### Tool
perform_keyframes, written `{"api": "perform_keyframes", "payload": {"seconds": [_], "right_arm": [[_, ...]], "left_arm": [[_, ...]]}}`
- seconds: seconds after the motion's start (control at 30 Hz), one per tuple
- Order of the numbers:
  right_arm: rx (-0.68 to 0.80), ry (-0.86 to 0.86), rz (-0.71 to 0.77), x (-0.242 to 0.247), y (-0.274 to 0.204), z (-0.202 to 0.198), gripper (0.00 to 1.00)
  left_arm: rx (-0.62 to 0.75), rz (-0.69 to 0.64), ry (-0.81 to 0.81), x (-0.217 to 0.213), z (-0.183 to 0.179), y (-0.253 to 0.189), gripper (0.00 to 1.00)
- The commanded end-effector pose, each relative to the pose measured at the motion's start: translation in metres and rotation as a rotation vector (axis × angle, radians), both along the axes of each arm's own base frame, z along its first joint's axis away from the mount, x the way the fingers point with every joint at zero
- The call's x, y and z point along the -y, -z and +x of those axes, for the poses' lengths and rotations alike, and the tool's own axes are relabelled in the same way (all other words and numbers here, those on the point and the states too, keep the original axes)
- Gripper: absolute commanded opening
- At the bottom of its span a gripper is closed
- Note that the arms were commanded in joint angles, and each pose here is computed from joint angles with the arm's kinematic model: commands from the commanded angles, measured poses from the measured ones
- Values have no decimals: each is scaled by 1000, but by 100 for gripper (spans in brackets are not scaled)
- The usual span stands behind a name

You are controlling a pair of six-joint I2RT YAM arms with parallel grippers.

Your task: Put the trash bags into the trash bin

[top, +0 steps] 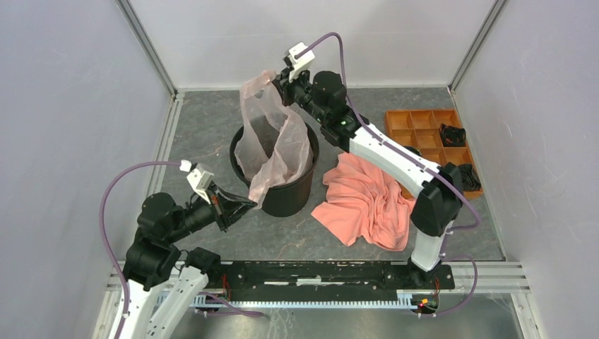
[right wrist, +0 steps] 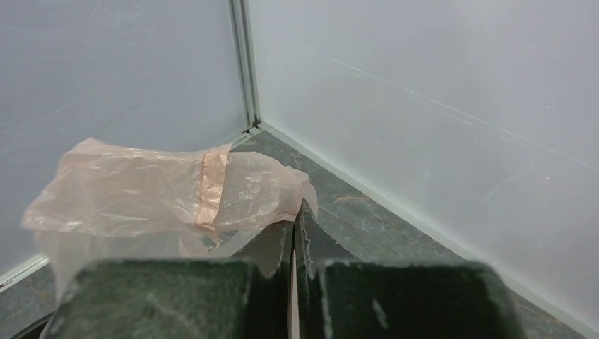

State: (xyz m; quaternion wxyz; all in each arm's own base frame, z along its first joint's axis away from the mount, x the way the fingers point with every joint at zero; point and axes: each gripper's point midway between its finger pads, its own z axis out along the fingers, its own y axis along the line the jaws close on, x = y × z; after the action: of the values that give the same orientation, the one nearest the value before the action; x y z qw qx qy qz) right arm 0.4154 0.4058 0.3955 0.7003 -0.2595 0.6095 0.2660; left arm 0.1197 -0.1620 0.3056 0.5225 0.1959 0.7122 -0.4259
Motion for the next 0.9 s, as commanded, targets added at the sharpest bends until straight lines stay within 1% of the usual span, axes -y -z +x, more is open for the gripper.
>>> {"api": "perform_keyframes", "payload": {"seconds": [0.0,0.13,0.23,0.3,0.43,0.5,0.6,0.7,0.77,0.8,0.87], "right_arm": [[-75,-39,41,-12,7,21,0],[-100,-30,56,-15,17,42,0],[-106,-16,37,-18,28,55,1],[-120,-11,17,-20,42,62,0],[-134,-20,-27,-24,64,67,1],[-141,-21,-35,-25,71,69,0],[-144,-39,-47,-28,76,69,1],[-149,-44,-63,-28,79,67,1],[-148,-54,-72,-27,74,63,2],[-149,-54,-74,-26,69,61,4],[-153,-47,-79,-19,57,56,11]], "left_arm": [[-104,-29,101,10,-19,20,2],[-227,-54,120,15,-22,40,2],[-362,-40,97,17,-17,65,2],[-446,-2,34,12,-12,81,2],[-507,23,-89,1,-1,97,2],[-577,24,-157,-3,5,114,2],[-680,-2,-210,-3,10,137,2],[-703,-42,-280,-6,18,145,2],[-676,-72,-293,-6,22,139,8],[-650,-80,-292,-7,24,133,14],[-589,-80,-291,-9,25,118,29]]}}
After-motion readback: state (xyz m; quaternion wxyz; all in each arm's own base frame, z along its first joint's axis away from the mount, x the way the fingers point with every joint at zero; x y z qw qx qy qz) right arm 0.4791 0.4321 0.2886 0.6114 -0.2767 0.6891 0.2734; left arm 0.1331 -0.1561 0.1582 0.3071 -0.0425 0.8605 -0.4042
